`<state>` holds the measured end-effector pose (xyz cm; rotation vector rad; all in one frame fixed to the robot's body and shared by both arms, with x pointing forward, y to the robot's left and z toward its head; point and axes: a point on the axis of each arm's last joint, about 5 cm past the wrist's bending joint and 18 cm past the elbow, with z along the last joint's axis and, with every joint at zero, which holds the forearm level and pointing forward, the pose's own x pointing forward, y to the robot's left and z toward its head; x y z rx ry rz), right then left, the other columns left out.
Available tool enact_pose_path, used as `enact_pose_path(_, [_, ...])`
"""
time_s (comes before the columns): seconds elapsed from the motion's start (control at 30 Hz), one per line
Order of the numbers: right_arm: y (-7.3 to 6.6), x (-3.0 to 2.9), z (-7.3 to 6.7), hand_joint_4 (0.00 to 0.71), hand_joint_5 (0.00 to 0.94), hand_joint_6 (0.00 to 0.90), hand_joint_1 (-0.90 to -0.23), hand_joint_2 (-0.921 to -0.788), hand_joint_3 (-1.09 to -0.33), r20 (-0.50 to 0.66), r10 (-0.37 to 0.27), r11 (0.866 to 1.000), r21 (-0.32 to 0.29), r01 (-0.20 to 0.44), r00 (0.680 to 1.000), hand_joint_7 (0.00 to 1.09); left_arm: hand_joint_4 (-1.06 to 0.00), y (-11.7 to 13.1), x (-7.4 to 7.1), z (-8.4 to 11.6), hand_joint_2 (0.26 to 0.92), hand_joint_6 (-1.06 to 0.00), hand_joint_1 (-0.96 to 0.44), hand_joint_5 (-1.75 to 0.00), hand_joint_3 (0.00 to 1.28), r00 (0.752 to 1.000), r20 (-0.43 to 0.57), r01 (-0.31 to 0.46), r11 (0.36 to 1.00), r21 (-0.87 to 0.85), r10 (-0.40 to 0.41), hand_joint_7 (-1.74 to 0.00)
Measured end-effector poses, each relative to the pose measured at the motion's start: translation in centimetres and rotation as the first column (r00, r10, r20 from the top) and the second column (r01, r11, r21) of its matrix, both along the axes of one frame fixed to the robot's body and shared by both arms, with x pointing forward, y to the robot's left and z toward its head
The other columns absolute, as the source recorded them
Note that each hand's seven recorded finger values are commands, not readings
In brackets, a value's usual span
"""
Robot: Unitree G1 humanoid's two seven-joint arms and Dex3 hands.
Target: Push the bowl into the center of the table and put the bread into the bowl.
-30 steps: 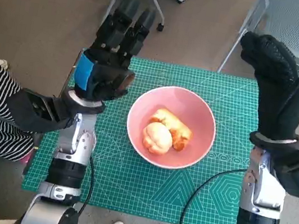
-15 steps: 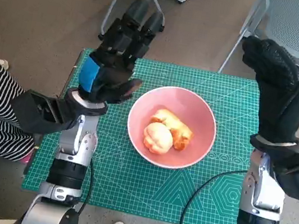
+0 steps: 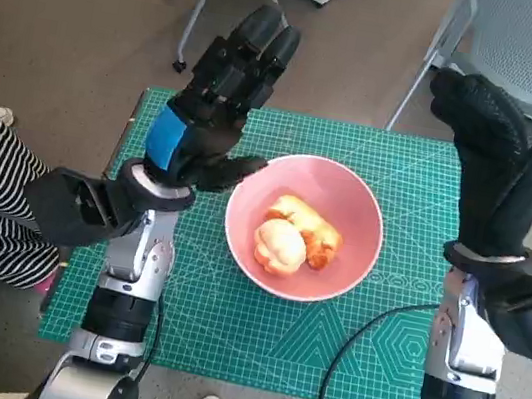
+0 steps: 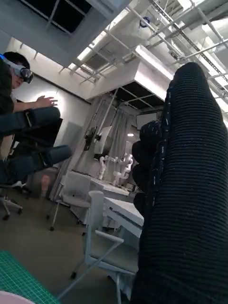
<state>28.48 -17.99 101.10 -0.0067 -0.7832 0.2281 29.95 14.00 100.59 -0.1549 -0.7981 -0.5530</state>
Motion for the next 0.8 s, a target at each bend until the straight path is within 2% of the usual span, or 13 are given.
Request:
enact_pose_path(0.03, [0.00, 0.00, -0.03, 0.220, 0.003, 0.109, -0.680, -0.921, -0.680, 0.000, 0.000, 1.000, 0.000, 0.000, 1.000, 0.54, -0.07, -0.01, -0.02, -0.02, 0.883, 0.00, -0.27, -0.01, 0.16, 1.000, 0.001, -0.001, 1.000, -0.001, 0.001, -0.35])
enact_pose_path(0.1, [0.01, 0.02, -0.09, 0.220, 0.003, 0.107, -0.679, -0.921, -0.684, -0.002, 0.000, 1.000, -0.001, 0.000, 1.000, 0.53, -0.07, -0.01, -0.07, -0.08, 0.778, 0.00, -0.10, -0.03, 0.39, 1.000, 0.004, -0.005, 1.000, -0.005, 0.005, -0.36])
enact_pose_path(0.13, [0.01, 0.02, -0.12, 0.220, 0.003, 0.106, -0.678, -0.921, -0.685, -0.003, 0.000, 1.000, -0.001, 0.000, 1.000, 0.53, -0.08, -0.03, -0.10, -0.13, 0.748, 0.00, -0.04, -0.04, 0.48, 1.000, 0.005, -0.009, 1.000, -0.009, 0.009, -0.38])
enact_pose_path(0.27, [0.00, 0.01, -0.24, 0.221, 0.003, 0.107, -0.677, -0.921, -0.685, -0.006, 0.000, 1.000, -0.001, -0.001, 1.000, 0.54, -0.12, -0.15, -0.18, -0.29, 0.703, 0.00, 0.06, -0.07, 0.62, 1.000, 0.001, -0.015, 1.000, -0.026, 0.015, -0.46])
enact_pose_path(0.43, [-0.07, -0.08, -0.48, 0.222, 0.003, 0.107, -0.677, -0.921, -0.683, -0.014, 0.001, 1.000, 0.000, -0.001, 1.000, 0.54, -0.13, -0.41, -0.30, -0.43, 0.677, 0.00, 0.08, -0.12, 0.69, 1.000, -0.015, -0.006, 0.998, -0.055, 0.005, -0.54])
enact_pose_path(0.73, [-0.15, -0.18, -0.75, 0.223, 0.003, 0.108, -0.677, -0.921, -0.681, -0.024, 0.000, 1.000, -0.001, 0.000, 1.000, 0.54, -0.13, -0.58, -0.55, -0.34, 0.666, 0.00, 0.08, -0.16, 0.71, 1.000, -0.020, 0.006, 0.998, -0.069, -0.008, -0.56])
enact_pose_path(0.8, [-0.15, -0.18, -0.76, 0.226, 0.004, 0.109, -0.682, -0.921, -0.681, -0.024, 0.000, 1.000, -0.001, 0.000, 1.000, 0.54, -0.08, -0.61, -0.57, -0.33, 0.650, 0.00, 0.08, -0.25, 0.74, 1.000, -0.023, 0.008, 0.998, -0.070, -0.010, -0.58])
